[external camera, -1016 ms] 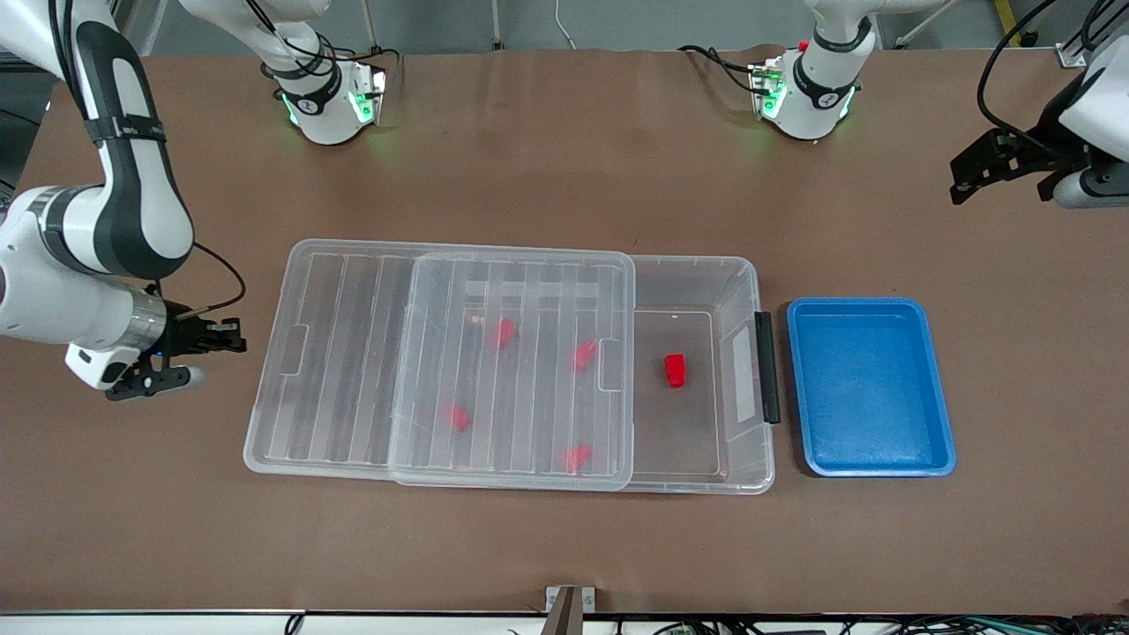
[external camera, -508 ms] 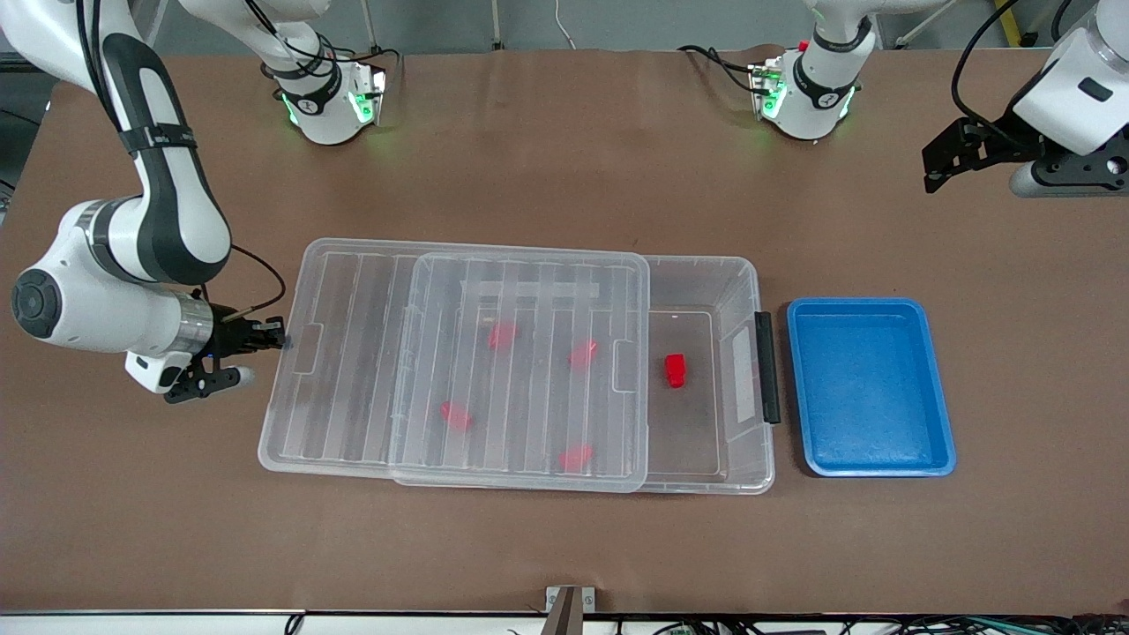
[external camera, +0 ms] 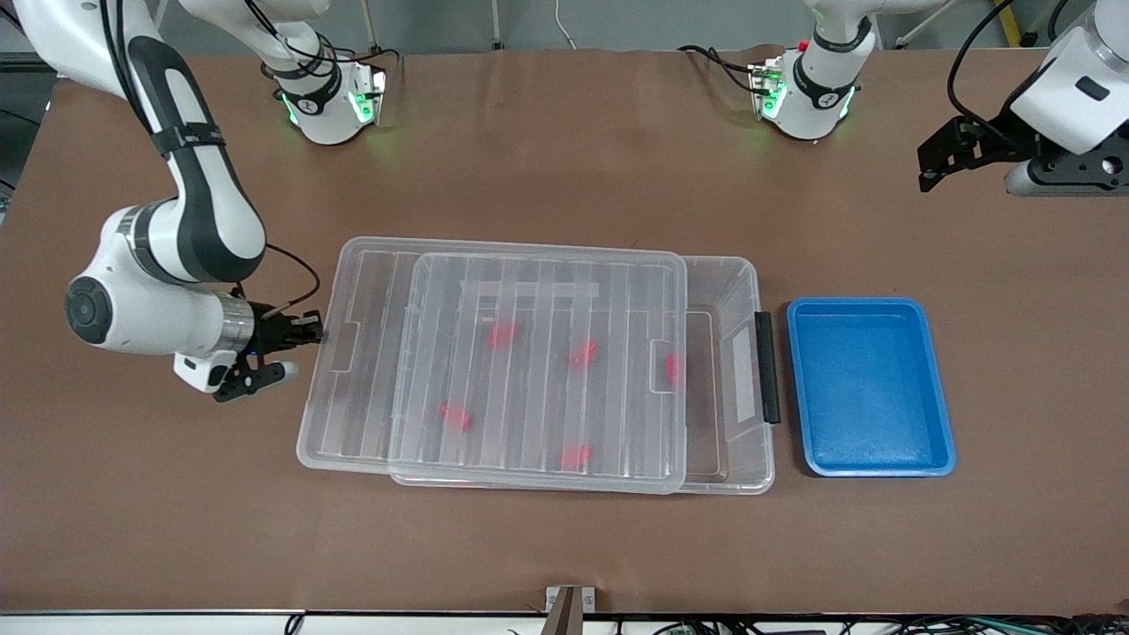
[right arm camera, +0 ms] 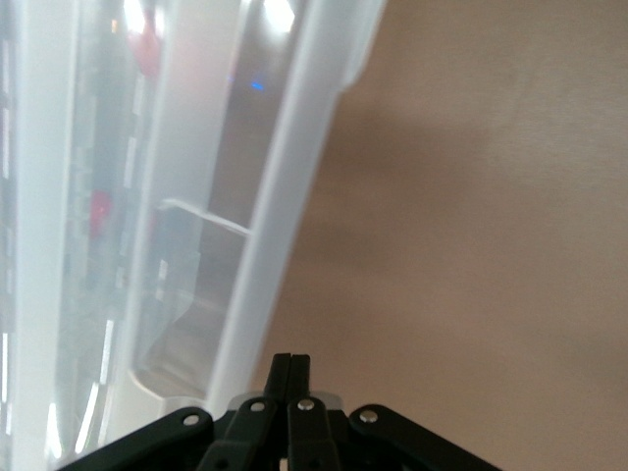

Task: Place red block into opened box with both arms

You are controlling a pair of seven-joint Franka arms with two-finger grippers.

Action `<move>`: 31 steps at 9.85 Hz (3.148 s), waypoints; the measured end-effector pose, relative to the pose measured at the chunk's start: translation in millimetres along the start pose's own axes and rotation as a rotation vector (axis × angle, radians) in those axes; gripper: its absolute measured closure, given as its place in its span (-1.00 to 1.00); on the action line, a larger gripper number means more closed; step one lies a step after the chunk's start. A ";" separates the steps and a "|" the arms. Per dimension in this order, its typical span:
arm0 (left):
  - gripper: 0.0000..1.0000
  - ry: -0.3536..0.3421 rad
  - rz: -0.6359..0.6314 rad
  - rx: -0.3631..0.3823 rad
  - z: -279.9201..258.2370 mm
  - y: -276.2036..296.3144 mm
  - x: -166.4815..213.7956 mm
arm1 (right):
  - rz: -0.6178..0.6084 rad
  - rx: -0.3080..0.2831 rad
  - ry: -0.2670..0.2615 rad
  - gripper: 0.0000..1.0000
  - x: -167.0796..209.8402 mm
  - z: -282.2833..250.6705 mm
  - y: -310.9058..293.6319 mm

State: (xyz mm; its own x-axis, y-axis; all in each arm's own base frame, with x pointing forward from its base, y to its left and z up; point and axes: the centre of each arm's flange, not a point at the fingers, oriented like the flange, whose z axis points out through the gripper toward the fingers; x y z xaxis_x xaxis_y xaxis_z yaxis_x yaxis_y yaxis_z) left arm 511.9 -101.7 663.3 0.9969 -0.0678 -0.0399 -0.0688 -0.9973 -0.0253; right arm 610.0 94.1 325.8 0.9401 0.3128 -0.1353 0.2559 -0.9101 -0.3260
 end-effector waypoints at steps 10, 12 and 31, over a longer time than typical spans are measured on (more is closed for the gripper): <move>-1.00 0.000 0.007 0.001 -0.1 4.8 -0.7 | -0.049 -0.006 0.048 0.98 26.3 25.4 -50.0; -1.00 0.000 0.007 0.001 -0.1 4.6 -0.6 | -0.049 -0.005 0.048 0.98 26.4 25.3 -50.0; -1.00 0.025 0.037 -0.004 -9.4 19.9 2.3 | 0.400 -0.250 0.154 -1.00 -177.5 -338.9 35.3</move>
State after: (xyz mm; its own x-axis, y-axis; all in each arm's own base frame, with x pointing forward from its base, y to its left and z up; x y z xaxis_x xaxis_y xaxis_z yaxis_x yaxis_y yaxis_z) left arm 513.2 -121.9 672.1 0.9943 -0.1051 -0.0159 -0.1054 -0.9942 -0.0204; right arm 528.4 -85.7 655.4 0.9932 -0.1009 -0.0578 -0.1033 -0.9938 -0.0400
